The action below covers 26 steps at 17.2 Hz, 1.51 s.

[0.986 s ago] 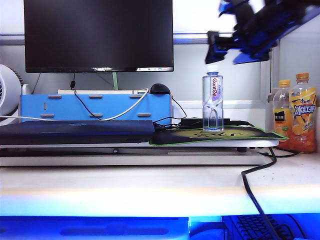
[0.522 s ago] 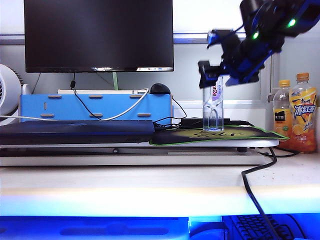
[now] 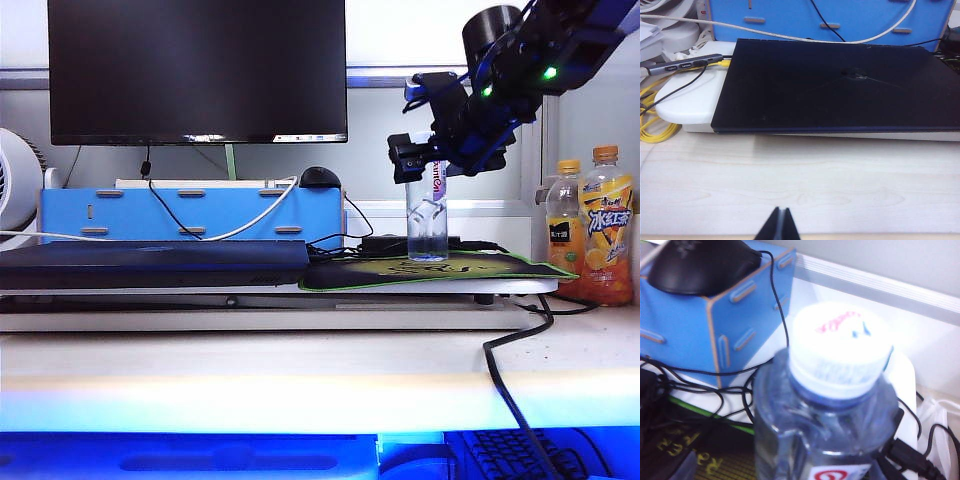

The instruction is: Pick up the mineral water bottle and place it on the laptop.

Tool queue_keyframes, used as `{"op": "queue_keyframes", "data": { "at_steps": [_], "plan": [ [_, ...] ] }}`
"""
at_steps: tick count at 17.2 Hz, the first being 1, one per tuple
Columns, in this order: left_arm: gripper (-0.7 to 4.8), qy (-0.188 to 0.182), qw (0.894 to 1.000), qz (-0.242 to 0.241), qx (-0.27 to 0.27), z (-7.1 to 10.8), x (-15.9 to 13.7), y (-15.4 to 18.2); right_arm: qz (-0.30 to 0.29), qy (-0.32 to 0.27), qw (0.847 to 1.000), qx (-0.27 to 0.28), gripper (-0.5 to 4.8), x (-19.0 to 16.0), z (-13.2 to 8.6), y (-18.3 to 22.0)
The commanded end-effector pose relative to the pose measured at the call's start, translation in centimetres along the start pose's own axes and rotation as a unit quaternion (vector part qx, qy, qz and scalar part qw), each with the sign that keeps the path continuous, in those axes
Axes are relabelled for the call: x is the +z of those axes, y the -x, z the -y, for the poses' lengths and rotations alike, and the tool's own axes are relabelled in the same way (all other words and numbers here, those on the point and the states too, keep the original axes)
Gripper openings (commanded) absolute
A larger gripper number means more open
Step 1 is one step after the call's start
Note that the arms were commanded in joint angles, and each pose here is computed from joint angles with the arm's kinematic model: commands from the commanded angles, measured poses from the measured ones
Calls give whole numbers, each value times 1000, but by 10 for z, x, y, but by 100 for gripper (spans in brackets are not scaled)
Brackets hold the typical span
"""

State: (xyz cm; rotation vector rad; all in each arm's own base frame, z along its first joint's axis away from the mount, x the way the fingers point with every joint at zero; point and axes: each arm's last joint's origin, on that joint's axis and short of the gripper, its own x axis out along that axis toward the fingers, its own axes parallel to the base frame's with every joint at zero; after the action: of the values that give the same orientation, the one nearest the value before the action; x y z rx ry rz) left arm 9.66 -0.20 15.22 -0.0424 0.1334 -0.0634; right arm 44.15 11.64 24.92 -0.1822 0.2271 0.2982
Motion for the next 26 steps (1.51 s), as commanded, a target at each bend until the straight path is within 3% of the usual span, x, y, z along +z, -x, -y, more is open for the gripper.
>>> {"op": "queue_keyframes", "data": {
  "at_steps": [1,18,21,23,24,26],
  "plan": [
    [-2,-1,1000,6,-2,0,1,0,3,1,1000,-9,479,-2,4,-5],
    [-2,-1,1000,6,-2,0,1,0,29,16,999,-35,479,-9,13,-13],
    [-2,-1,1000,6,-2,0,1,0,29,16,999,-31,313,-9,12,-13],
    [-2,-1,1000,6,-2,0,1,0,30,16,999,-31,259,-9,12,-13],
    [-2,-1,1000,6,-2,0,1,0,31,16,999,-30,182,-8,12,-13],
    [-2,-1,1000,6,-2,0,1,0,37,16,999,-31,154,-7,12,-13]
  ]
}}
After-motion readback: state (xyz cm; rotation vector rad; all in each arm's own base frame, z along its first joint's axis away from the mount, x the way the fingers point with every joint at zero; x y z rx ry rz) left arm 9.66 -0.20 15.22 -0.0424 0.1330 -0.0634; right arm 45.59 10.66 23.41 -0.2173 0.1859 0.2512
